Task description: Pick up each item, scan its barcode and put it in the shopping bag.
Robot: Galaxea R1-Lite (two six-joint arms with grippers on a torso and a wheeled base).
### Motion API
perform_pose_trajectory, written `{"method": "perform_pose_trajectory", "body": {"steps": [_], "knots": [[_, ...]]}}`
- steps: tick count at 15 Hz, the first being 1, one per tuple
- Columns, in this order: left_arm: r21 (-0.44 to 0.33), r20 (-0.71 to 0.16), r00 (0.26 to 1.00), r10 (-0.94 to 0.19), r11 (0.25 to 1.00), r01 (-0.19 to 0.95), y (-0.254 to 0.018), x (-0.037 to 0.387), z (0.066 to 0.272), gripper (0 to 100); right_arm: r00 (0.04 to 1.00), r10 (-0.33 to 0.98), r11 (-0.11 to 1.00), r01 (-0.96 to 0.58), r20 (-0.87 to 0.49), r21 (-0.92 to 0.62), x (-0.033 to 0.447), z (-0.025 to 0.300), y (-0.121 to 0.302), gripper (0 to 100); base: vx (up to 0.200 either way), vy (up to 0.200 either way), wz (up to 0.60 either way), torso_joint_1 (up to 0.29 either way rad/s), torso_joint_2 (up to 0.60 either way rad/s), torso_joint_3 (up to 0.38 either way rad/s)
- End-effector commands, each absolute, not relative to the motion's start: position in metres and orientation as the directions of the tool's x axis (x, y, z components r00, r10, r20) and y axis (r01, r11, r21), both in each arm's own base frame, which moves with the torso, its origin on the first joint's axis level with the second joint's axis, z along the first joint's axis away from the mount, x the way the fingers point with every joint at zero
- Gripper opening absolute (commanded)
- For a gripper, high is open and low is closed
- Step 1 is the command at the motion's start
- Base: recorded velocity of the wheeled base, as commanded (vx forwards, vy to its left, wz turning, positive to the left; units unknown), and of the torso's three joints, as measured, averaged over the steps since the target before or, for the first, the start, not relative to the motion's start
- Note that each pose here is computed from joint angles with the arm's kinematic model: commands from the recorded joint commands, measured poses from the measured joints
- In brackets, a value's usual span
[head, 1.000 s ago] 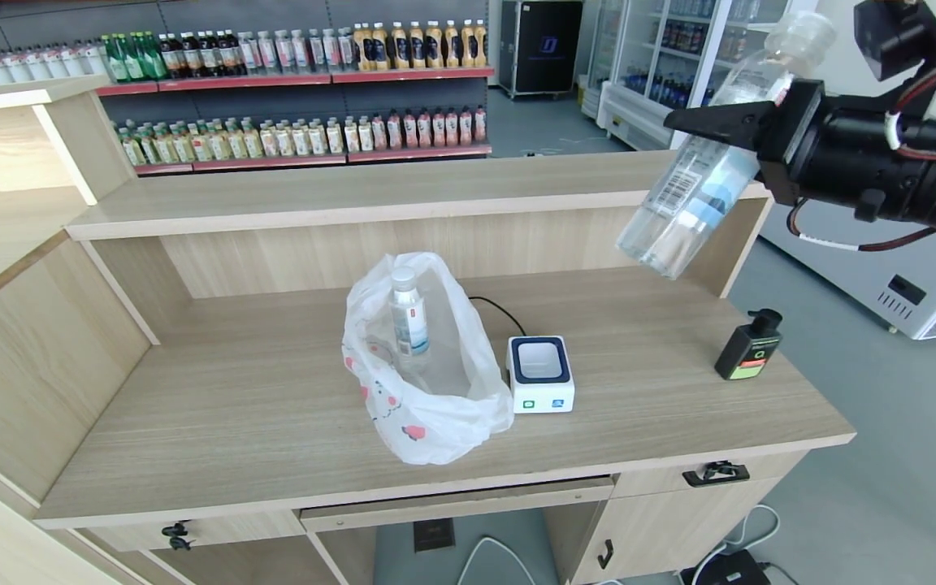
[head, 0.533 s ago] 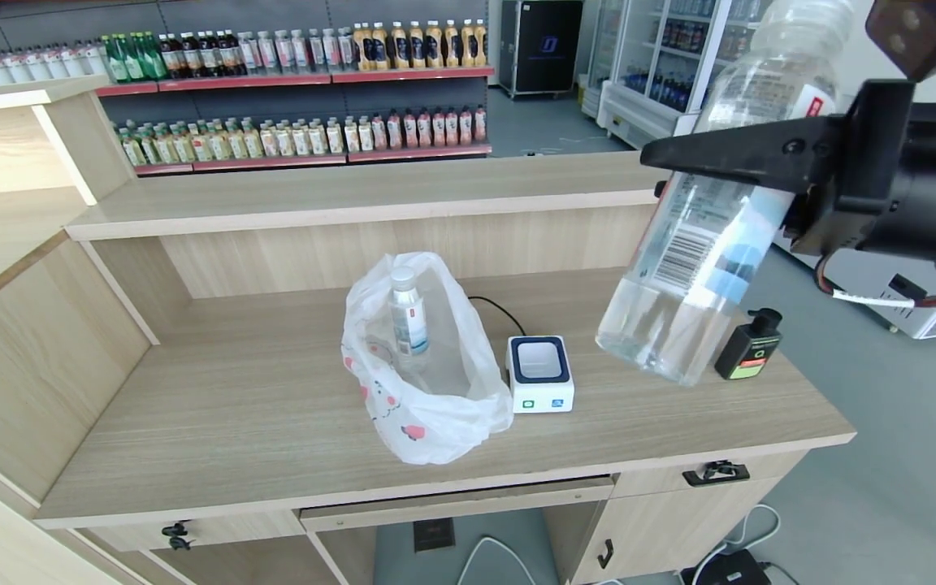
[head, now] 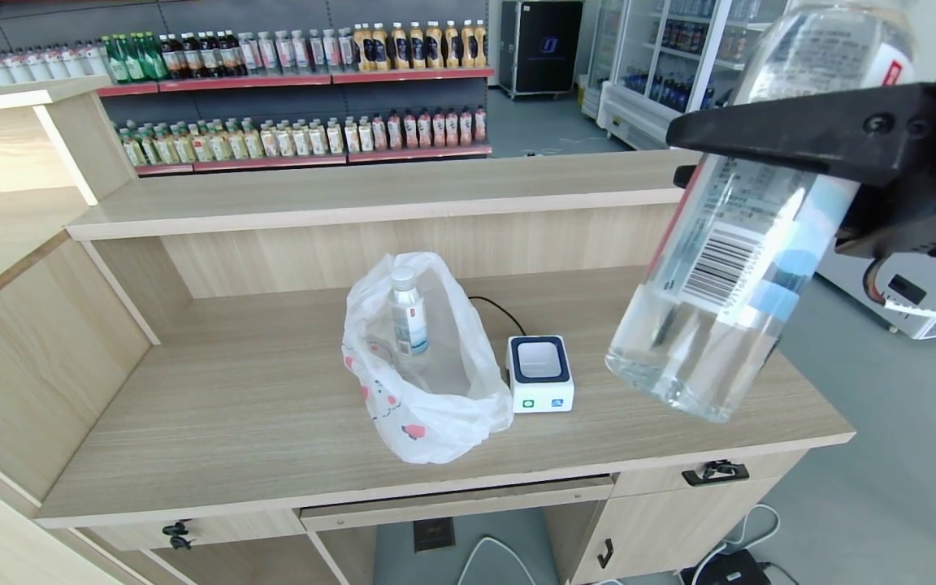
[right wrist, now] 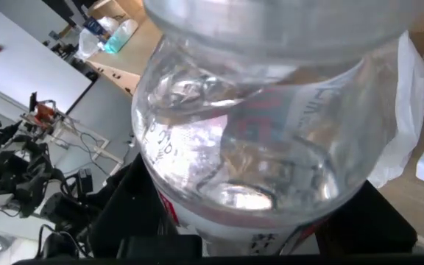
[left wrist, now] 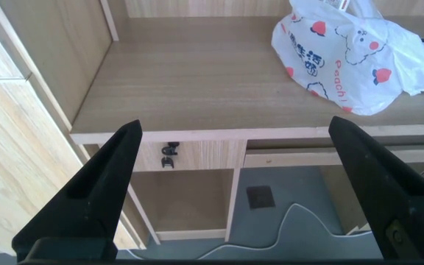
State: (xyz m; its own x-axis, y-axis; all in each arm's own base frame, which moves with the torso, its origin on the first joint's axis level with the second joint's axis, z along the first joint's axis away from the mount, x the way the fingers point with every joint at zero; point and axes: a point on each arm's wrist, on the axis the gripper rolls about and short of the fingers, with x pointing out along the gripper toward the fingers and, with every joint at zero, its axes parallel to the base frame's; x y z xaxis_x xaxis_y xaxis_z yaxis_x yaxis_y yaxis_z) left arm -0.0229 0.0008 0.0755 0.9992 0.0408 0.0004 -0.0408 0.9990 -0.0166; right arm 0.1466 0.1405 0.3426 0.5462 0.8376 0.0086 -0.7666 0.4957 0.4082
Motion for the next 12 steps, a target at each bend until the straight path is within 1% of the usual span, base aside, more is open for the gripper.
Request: {"method": "perform_pose_trajectory", "body": {"steps": [1, 4, 12], "knots": [[-0.017, 0.0, 0.999, 0.041, 0.999, -0.041, 0.001, -0.023, 0.075, 100, 0.498, 0.867, 0.456, -0.789, -0.006, 0.412, 0.133, 0.344, 0.15, 0, 0.0, 0.0, 0.0, 0.0, 0.0, 0.0], [-0.017, 0.0, 0.999, 0.041, 0.999, -0.041, 0.001, -0.023, 0.075, 100, 0.47, 0.883, 0.435, -0.801, -0.017, 0.411, 0.123, 0.342, 0.159, 0, 0.0, 0.0, 0.0, 0.0, 0.0, 0.0], [-0.017, 0.0, 0.999, 0.041, 0.999, -0.041, 0.001, -0.023, 0.075, 100, 0.471, 0.882, 0.44, -0.798, -0.029, 0.411, 0.124, 0.339, 0.16, 0, 0.0, 0.0, 0.0, 0.0, 0.0, 0.0]]}}
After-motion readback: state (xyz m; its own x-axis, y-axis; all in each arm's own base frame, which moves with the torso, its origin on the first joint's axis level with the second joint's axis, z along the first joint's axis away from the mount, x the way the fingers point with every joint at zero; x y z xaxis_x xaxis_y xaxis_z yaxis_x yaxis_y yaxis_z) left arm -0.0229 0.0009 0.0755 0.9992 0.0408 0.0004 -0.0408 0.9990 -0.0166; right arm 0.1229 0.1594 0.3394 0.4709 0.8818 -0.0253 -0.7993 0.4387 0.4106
